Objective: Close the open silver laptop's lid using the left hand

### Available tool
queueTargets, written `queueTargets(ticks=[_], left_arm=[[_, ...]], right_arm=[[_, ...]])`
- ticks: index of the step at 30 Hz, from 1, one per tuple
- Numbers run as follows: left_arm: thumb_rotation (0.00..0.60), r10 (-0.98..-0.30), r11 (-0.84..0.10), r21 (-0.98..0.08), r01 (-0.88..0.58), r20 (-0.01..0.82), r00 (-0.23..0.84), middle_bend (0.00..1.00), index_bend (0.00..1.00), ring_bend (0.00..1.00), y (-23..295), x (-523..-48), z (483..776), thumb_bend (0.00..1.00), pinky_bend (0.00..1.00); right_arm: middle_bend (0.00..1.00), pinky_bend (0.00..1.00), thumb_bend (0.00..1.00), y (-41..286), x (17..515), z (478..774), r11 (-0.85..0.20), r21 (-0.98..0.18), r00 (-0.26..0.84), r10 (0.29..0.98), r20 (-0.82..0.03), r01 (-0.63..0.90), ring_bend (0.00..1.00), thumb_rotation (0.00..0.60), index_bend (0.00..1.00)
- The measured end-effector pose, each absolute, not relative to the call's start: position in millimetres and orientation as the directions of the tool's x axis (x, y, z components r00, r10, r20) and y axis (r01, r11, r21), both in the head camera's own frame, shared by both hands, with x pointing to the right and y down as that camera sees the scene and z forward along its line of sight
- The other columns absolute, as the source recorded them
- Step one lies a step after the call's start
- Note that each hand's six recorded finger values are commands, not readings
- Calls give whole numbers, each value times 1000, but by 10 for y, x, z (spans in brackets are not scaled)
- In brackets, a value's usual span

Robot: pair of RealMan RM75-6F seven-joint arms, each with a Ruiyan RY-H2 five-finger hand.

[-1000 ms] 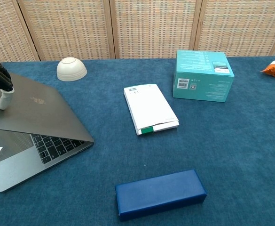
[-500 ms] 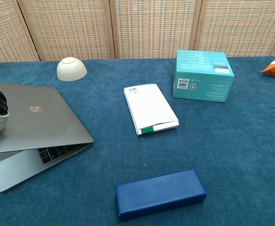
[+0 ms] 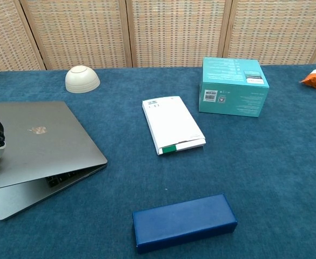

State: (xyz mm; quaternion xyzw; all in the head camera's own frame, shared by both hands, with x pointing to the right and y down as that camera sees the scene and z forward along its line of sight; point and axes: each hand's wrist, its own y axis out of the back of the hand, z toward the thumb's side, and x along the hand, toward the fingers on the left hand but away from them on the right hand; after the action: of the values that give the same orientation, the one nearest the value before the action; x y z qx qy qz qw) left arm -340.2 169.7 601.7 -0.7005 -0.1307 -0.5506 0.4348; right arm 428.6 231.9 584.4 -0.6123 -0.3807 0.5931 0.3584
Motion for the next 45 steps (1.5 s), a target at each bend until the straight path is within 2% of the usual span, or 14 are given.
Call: queueTargets(ticks=[25, 45], left_arm=[[600, -240, -585, -391, 711, 920, 308, 341, 371, 210, 1965, -3555, 6297, 1000, 175], [600, -244, -606, -373, 703, 928, 281, 341, 372, 211, 2009, -3633, 6421, 1000, 175]], right_arm=[[0, 0, 40, 2316, 4288, 5848, -456, -889, 6, 890, -456, 45, 0, 600, 142], [0, 0, 39, 2322, 4276, 5853, -457, -889, 8, 890, -457, 42, 0, 600, 142]])
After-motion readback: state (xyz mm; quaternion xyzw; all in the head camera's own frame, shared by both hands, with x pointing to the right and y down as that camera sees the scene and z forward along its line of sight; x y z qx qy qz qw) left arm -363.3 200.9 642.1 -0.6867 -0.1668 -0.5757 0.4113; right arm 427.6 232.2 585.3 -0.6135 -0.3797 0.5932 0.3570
